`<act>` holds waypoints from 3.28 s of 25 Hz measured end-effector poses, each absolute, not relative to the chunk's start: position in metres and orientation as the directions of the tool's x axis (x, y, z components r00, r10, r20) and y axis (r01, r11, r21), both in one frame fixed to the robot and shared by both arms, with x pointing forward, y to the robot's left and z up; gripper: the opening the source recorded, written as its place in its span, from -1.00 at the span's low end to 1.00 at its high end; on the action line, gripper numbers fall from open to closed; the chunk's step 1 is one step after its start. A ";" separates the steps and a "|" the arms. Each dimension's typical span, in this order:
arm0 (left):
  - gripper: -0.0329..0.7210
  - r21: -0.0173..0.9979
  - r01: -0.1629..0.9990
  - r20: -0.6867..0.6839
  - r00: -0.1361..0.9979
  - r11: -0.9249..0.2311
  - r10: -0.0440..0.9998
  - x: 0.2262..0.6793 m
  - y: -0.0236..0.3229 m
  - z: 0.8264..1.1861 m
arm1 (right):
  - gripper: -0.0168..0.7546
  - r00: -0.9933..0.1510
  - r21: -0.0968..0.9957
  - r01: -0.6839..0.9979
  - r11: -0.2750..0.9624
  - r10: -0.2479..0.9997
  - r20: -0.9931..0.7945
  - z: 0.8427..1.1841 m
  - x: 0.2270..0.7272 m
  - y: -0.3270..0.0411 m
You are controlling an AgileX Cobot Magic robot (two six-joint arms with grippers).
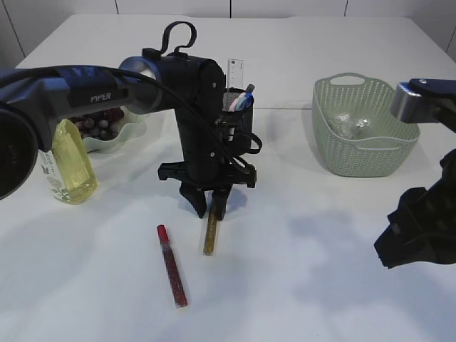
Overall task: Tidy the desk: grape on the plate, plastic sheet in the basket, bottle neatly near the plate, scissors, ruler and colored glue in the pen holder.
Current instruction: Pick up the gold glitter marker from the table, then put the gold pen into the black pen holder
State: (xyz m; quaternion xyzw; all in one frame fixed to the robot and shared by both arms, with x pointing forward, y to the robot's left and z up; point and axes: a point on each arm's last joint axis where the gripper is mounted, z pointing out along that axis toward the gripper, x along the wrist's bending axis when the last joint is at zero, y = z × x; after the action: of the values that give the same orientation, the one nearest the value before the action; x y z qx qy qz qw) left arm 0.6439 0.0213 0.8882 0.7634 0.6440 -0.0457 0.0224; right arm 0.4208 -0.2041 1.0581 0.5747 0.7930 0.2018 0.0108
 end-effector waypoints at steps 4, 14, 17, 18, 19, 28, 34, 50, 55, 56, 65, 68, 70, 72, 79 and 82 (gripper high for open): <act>-0.22 -0.032 0.985 -0.105 0.162 -0.167 0.981 0.644 0.020 0.886 | -0.01 -0.340 0.334 0.907 0.258 0.916 0.215 1.058 0.421 -0.204; -0.63 -0.022 0.985 -0.087 0.171 -0.173 0.981 0.645 0.022 0.885 | -0.01 -0.340 0.336 0.906 0.257 0.916 0.215 1.058 0.421 -0.204; -0.65 -0.023 0.985 -0.088 0.171 -0.173 0.981 0.645 0.022 0.885 | -0.01 -0.340 0.336 0.906 0.257 0.916 0.215 1.058 0.421 -0.204; -0.66 -0.023 0.985 -0.088 0.171 -0.173 0.981 0.645 0.022 0.885 | -0.01 -0.340 0.336 0.906 0.257 0.916 0.215 1.058 0.421 -0.204; -0.66 -0.022 0.984 -0.088 0.174 -0.177 0.981 0.645 0.022 0.885 | -0.01 -0.340 0.336 0.906 0.257 0.916 0.215 1.058 0.421 -0.204; -0.67 0.014 0.976 -0.121 0.216 -0.216 0.969 0.644 0.021 0.907 | -0.01 -0.340 0.337 0.906 0.257 0.916 0.215 1.059 0.421 -0.204; -0.67 0.074 0.962 -0.082 0.268 -0.262 0.960 0.624 0.028 0.953 | -0.01 -0.339 0.352 0.901 0.252 0.916 0.215 1.059 0.422 -0.204; -0.68 0.559 0.790 -0.123 0.381 -0.253 0.917 0.606 0.037 0.978 | -0.01 -0.339 0.380 0.893 0.242 0.916 0.215 1.060 0.425 -0.203; -0.68 0.732 0.653 -0.160 0.439 -0.192 0.884 0.611 0.032 0.971 | -0.01 -0.339 0.382 0.892 0.241 0.916 0.215 1.060 0.425 -0.203; -0.68 0.767 0.617 -0.166 0.454 -0.174 0.876 0.613 0.030 0.974 | -0.01 -0.340 0.382 0.892 0.242 0.916 0.213 1.060 0.425 -0.203; -0.68 0.953 0.298 -0.212 0.528 0.055 0.822 0.637 0.034 1.010 | -0.01 -0.353 0.387 0.882 0.269 0.921 0.164 1.059 0.426 -0.207; -0.68 0.972 0.196 -0.218 0.532 0.132 0.818 0.647 0.046 1.022 | -0.01 -0.354 0.387 0.881 0.271 0.921 0.161 1.059 0.426 -0.207; -0.68 0.975 0.160 -0.218 0.526 0.156 0.822 0.654 0.053 1.023 | -0.01 -0.354 0.388 0.881 0.271 0.921 0.161 1.059 0.426 -0.207; -0.68 0.976 0.138 -0.214 0.514 0.166 0.831 0.664 0.059 1.021 | -0.01 -0.354 0.397 0.878 0.268 0.921 0.161 1.060 0.427 -0.207; -0.67 0.981 0.142 -0.188 0.494 0.135 0.849 0.691 0.060 0.992 | -0.01 -0.355 0.411 0.872 0.265 0.922 0.158 1.060 0.428 -0.206; -0.67 0.982 0.150 -0.172 0.490 0.112 0.855 0.697 0.059 0.978 | -0.01 -0.355 0.411 0.872 0.265 0.922 0.158 1.060 0.428 -0.206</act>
State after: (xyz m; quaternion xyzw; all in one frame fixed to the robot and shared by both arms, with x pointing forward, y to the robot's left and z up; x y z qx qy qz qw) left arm 0.6971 0.0592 0.9784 0.6024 0.4169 0.2851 0.6181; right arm 0.4285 -0.2064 1.0602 0.5652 0.7933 0.2190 0.0563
